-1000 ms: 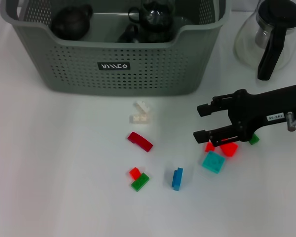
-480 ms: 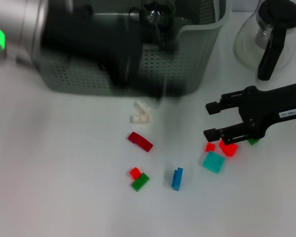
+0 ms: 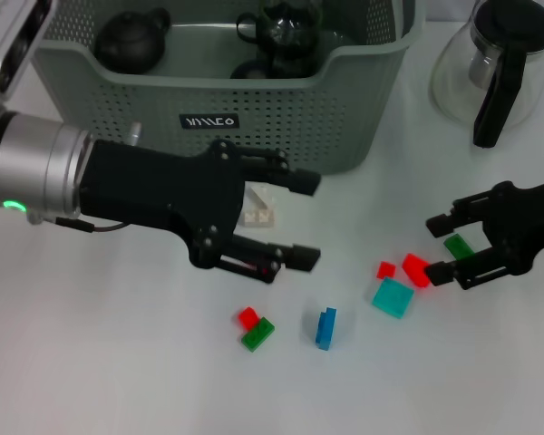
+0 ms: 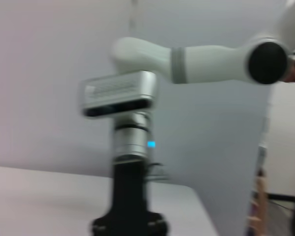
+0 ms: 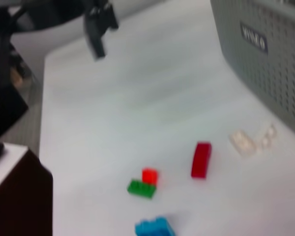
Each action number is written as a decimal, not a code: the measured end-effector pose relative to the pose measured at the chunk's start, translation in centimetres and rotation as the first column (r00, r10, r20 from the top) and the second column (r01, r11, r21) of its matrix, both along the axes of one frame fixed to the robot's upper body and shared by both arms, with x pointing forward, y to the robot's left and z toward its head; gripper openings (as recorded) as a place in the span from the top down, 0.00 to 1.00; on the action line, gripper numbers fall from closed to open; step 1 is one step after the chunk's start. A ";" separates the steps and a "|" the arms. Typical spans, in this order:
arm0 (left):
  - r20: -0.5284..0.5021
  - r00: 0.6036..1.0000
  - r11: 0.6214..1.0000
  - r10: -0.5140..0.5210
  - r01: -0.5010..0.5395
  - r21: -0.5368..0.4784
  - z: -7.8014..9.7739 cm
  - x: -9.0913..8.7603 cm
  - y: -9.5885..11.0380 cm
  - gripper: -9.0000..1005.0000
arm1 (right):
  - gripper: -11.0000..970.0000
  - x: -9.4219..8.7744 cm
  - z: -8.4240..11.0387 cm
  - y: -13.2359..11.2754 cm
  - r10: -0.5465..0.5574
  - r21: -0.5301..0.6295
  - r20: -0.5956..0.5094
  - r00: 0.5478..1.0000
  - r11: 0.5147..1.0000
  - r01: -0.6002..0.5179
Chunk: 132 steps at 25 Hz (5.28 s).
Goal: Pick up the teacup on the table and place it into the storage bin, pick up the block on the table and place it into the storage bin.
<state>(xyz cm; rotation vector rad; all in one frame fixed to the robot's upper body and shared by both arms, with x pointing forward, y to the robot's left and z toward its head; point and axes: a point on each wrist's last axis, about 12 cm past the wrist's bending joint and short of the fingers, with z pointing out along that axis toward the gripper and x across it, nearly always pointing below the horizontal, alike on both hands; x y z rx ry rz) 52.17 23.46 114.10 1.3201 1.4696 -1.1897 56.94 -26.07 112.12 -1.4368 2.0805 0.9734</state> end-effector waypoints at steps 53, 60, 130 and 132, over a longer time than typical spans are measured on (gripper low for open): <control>-0.123 0.974 0.982 0.188 -0.189 0.006 -4.3 0.4 -1.0 0.15 | 0.34 3.4 -0.6 6.1 0.408 -0.598 0.141 0.902 0.761 -0.251; -0.119 0.975 0.982 0.190 -0.190 0.005 -4.2 0.4 -1.0 0.15 | 0.35 3.5 -1.1 6.2 0.398 -0.598 0.141 0.907 0.764 -0.242; -0.115 0.967 0.974 0.226 -0.227 0.008 -3.9 0.8 -0.4 0.16 | 0.45 3.7 -1.6 6.8 0.351 -0.600 0.150 0.924 0.775 -0.197; -0.113 0.967 0.974 0.227 -0.228 0.007 -3.9 0.8 -0.3 0.16 | 0.48 3.7 -1.5 6.8 0.343 -0.600 0.148 0.928 0.777 -0.192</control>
